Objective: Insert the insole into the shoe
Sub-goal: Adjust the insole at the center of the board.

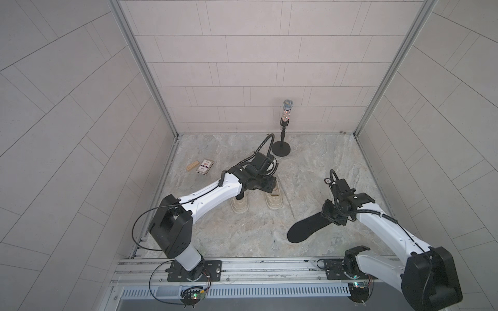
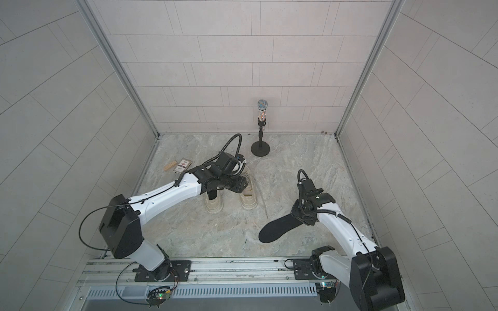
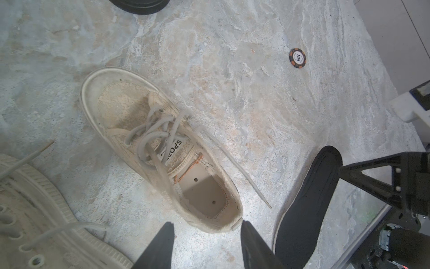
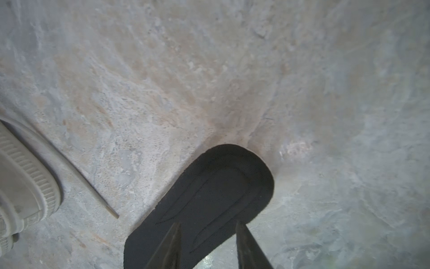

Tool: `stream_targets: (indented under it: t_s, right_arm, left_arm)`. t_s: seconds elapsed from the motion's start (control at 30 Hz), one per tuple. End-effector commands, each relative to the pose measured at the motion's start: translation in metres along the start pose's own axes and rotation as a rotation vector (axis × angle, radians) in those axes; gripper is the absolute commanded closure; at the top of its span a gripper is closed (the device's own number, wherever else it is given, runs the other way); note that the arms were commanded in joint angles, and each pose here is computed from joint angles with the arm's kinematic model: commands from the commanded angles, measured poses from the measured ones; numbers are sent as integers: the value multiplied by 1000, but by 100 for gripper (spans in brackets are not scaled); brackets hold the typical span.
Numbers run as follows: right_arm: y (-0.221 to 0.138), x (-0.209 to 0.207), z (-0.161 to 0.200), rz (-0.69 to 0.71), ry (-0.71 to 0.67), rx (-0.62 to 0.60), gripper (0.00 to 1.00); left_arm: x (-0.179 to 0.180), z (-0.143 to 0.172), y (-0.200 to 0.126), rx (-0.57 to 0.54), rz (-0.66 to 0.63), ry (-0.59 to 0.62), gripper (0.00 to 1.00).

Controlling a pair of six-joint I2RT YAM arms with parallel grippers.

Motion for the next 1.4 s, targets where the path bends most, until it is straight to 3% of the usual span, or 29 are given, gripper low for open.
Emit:
stream_targets:
  t_s: [0.0,0.5,0.73,0.87,1.03,1.17,1.27,1.37]
  right_arm:
    - [9,-20,14,103,85,33,61]
    - [38,-7,-4,43,200,-35,70]
    - [46,0,-15,34,244,-56,87]
    - [35,22,-43,39,100,-109,100]
    - [39,56,-81,120,-279,-42,100]
    - [38,86,-102,116,-454,-61,100]
    - [28,116,-114,46,-548,-118,86]
    - [14,134,-114,44,-611,-60,68]
  left_arm:
    - [1,4,-10,-2,6,-13,49]
    - [6,14,-29,-42,-21,-1,48]
    - [7,15,-26,-37,-19,1,48]
    - [5,15,-23,-25,1,3,47]
    - [7,16,-18,-17,-4,5,47]
    - [8,15,-15,-16,-1,-2,47]
    - [8,12,-11,-14,1,-8,47]
    - [7,7,-9,-10,5,-8,47]
Point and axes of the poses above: each gripper's point midway between its finger pads, its own y axis out along the fingers, its own x axis along the line the jaws close on, z = x × y, the point moved 8 cm from there along -y, back along the fingers, and after that the axes turned 3 degrees about -y, right-handed, at the moved point
